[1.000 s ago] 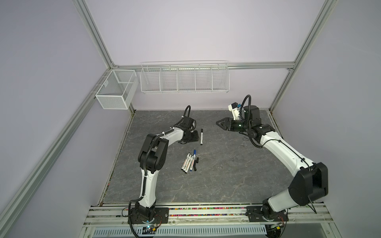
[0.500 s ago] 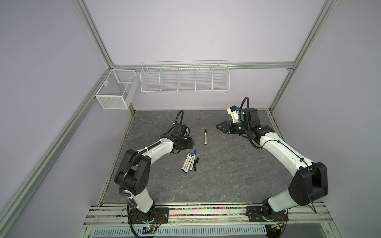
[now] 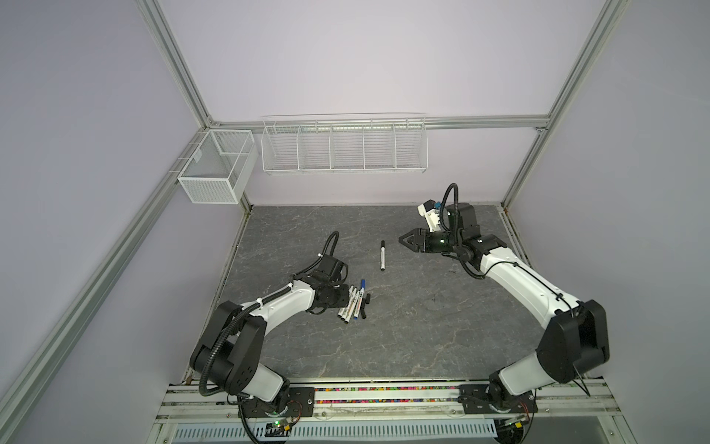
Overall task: Insert the pens into the pen caps
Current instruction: 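Grasp another white marker from the group with the left gripper, then lift the marker upright with the left gripper while the right gripper approaches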
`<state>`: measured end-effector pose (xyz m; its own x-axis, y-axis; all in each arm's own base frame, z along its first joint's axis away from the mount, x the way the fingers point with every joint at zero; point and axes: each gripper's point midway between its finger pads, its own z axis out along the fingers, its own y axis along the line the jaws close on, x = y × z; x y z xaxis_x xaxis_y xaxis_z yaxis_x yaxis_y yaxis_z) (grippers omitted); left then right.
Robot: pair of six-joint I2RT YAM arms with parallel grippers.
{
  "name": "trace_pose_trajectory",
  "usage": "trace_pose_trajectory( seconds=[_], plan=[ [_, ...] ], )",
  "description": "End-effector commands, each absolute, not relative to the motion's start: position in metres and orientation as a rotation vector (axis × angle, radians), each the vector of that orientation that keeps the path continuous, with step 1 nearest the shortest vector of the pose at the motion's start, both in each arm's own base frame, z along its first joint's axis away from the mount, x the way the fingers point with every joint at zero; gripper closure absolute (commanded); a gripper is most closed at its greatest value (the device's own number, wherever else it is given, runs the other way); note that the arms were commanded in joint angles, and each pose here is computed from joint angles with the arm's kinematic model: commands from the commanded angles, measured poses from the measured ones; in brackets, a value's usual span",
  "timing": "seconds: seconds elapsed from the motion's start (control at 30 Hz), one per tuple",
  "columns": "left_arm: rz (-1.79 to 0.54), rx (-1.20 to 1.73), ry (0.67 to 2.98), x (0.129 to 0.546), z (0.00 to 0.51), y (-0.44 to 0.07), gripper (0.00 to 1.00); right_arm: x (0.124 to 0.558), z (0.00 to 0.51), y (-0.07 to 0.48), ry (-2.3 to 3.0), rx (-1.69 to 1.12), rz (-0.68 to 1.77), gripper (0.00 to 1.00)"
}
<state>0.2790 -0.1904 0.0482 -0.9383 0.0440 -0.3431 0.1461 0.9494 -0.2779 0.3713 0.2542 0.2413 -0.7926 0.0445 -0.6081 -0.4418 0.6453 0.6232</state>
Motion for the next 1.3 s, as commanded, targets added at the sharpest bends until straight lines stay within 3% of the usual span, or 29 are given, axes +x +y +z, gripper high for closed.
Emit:
trace_pose_trajectory(
  seconds=[0.0, 0.77, 1.17, 1.27],
  plan=[
    [-0.396, 0.122, 2.770, 0.281, 0.044, -0.187, 0.65, 0.369, 0.233, 0.256, 2.289, -0.323, 1.060, 0.45],
    [-0.280, 0.107, 2.858, 0.279, 0.019, -0.177, 0.68, 0.367, 0.236, 0.260, 2.277, -0.343, 1.069, 0.46],
    [-0.211, 0.073, 2.883, 0.280, 0.024, -0.171, 1.00, 0.368, 0.231, 0.262, 2.288, -0.340, 1.067, 0.46],
    [-0.346, 0.118, 2.765, 0.297, 0.061, -0.190, 1.00, 0.364, 0.226, 0.270, 2.304, -0.367, 1.077, 0.46]
  ],
)
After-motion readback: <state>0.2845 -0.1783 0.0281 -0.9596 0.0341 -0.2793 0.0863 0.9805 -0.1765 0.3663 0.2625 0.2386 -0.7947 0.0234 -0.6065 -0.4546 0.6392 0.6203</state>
